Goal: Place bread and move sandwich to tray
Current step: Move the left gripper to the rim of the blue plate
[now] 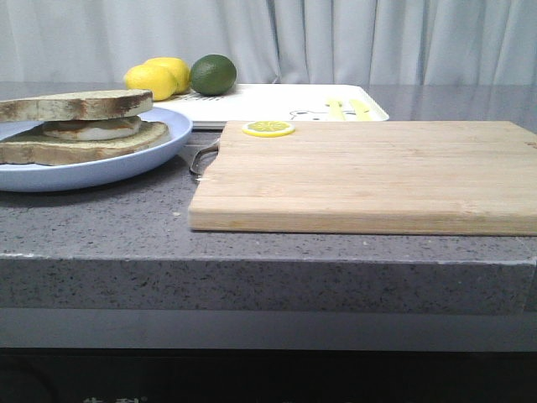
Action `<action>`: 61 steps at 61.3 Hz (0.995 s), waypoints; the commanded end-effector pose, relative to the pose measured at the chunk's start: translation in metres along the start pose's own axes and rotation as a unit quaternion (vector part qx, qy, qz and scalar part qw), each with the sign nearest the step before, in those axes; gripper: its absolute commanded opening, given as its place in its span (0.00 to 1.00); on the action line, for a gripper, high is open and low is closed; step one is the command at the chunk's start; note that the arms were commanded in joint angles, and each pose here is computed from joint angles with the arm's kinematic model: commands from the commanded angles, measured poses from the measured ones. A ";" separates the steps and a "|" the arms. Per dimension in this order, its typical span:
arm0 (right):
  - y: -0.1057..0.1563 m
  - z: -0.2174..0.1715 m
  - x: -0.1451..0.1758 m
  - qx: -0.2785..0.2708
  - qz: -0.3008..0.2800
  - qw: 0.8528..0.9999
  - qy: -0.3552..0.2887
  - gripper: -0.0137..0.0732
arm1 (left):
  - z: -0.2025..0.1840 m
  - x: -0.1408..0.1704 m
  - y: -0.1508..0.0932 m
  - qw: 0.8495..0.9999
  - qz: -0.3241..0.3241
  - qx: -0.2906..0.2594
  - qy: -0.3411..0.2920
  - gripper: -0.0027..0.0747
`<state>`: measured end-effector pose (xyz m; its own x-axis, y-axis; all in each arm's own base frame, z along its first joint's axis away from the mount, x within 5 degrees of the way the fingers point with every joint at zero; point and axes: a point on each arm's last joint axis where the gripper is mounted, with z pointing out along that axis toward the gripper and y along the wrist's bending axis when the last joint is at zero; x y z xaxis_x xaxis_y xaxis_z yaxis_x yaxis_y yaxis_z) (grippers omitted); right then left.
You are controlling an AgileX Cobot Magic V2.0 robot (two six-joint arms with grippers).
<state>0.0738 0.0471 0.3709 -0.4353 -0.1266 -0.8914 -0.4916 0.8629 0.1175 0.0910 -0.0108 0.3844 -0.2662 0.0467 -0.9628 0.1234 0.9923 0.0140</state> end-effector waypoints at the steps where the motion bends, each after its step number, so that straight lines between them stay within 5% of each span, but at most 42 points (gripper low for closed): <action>1: 0.000 -0.013 -0.006 0.002 -0.004 0.998 -0.067 0.83 | -0.002 -0.014 0.000 0.999 -0.001 0.001 -0.047 0.74; 12: 0.001 -0.017 -0.004 0.002 -0.005 0.997 -0.074 0.83 | 0.000 -0.013 0.000 1.000 -0.001 0.002 -0.028 0.74; 29: 0.000 -0.017 -0.003 0.002 -0.005 0.997 -0.074 0.83 | 0.038 -0.026 0.010 0.993 0.014 -0.032 0.109 0.74; 45: 0.000 -0.017 -0.003 0.002 -0.005 0.997 -0.074 0.83 | 0.126 -0.024 0.036 0.954 -0.047 -0.060 0.291 0.74; 61: 0.000 -0.017 -0.003 0.002 -0.005 0.997 -0.074 0.83 | 0.203 -0.009 0.069 0.915 -0.132 -0.032 0.380 0.74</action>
<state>0.0606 0.0400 0.3686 -0.3955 -0.1031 -0.9127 -0.4916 0.8631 0.1155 0.2785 0.0299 0.3317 -0.8874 -0.1216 -0.4447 -0.0942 0.9921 -0.0834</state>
